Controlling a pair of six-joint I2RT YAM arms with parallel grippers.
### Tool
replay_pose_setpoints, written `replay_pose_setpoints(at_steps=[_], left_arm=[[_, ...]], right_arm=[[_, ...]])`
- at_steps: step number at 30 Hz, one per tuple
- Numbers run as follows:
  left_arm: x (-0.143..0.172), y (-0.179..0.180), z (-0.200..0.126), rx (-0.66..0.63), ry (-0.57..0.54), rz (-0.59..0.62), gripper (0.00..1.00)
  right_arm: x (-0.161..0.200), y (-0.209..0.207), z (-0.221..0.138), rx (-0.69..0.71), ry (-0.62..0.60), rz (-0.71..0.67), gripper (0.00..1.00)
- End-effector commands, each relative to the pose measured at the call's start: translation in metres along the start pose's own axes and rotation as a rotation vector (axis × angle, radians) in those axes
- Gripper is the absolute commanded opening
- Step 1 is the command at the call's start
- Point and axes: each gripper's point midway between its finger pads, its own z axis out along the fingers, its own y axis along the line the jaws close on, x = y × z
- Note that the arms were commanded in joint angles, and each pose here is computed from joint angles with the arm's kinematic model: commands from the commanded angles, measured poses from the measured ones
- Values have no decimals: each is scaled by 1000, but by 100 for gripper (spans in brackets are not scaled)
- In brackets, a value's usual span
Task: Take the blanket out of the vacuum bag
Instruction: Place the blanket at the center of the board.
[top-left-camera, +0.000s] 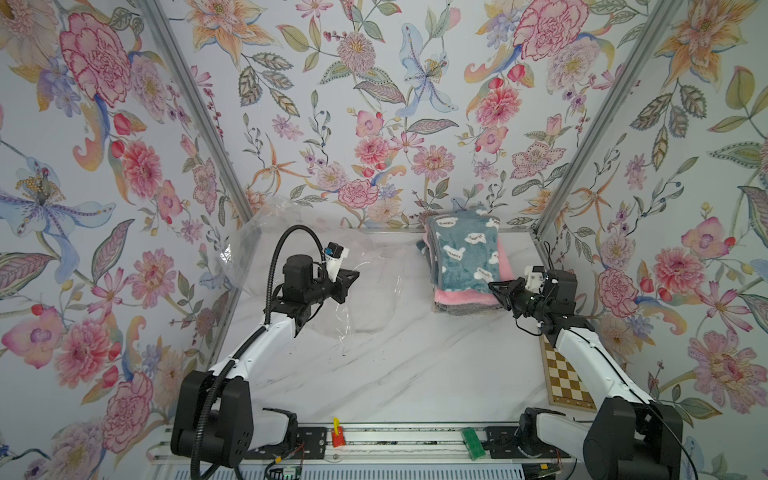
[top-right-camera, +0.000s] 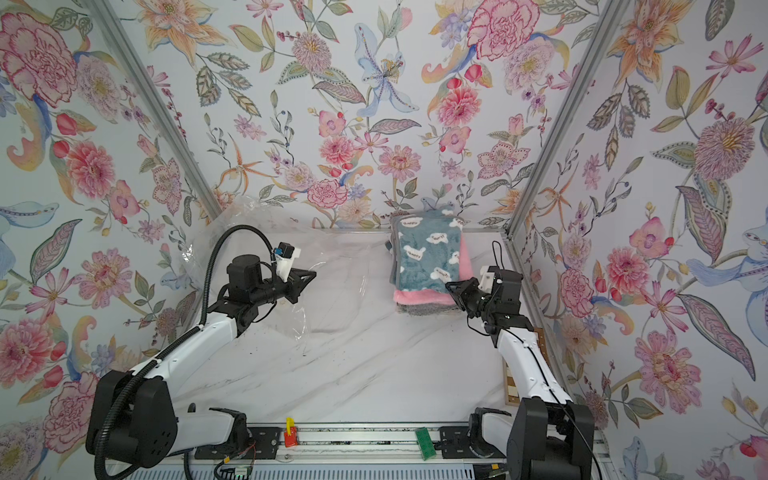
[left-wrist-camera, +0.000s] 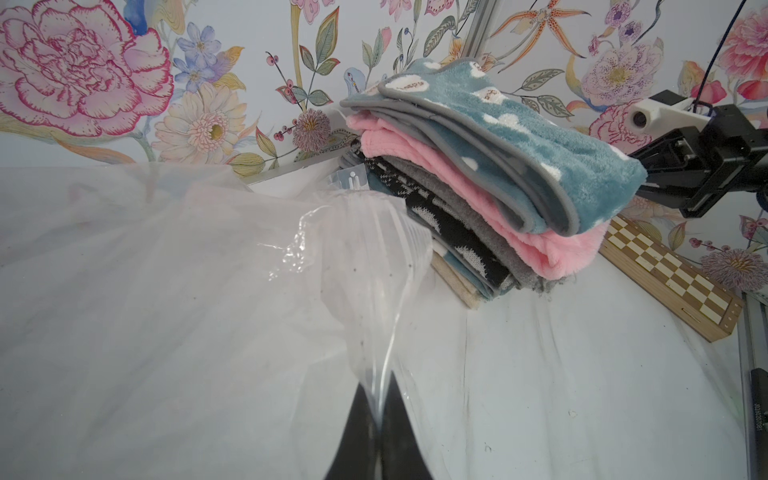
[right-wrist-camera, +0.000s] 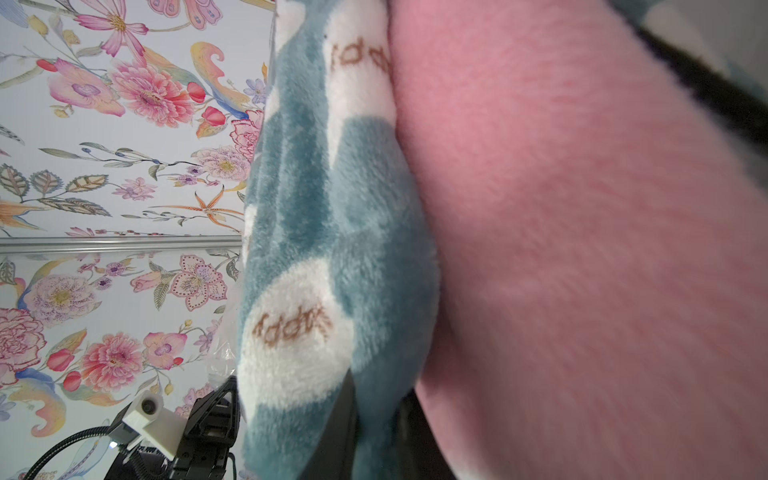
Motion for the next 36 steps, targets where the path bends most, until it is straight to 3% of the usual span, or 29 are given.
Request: replay_pose_setpoints(at_steps=[1, 7, 12, 20, 28, 36], left_arm=[[-15, -1, -1, -12, -21, 42, 2], [-18, -2, -3, -14, -29, 49, 2], [-19, -2, -4, -15, -33, 51, 2], [-21, -4, -5, -13, -37, 53, 2], [-21, -4, -5, -10, -38, 52, 2], [-19, -4, -4, -9, -34, 46, 2]], right_arm=[[-10, 18, -5, -18, 8, -49, 13], [-19, 28, -11, 35, 85, -138, 0], [-22, 32, -15, 112, 173, -229, 0], [-37, 39, -45, 306, 183, -405, 0], [-25, 13, -58, 397, 195, -415, 0], [-14, -51, -60, 582, 249, -420, 17]])
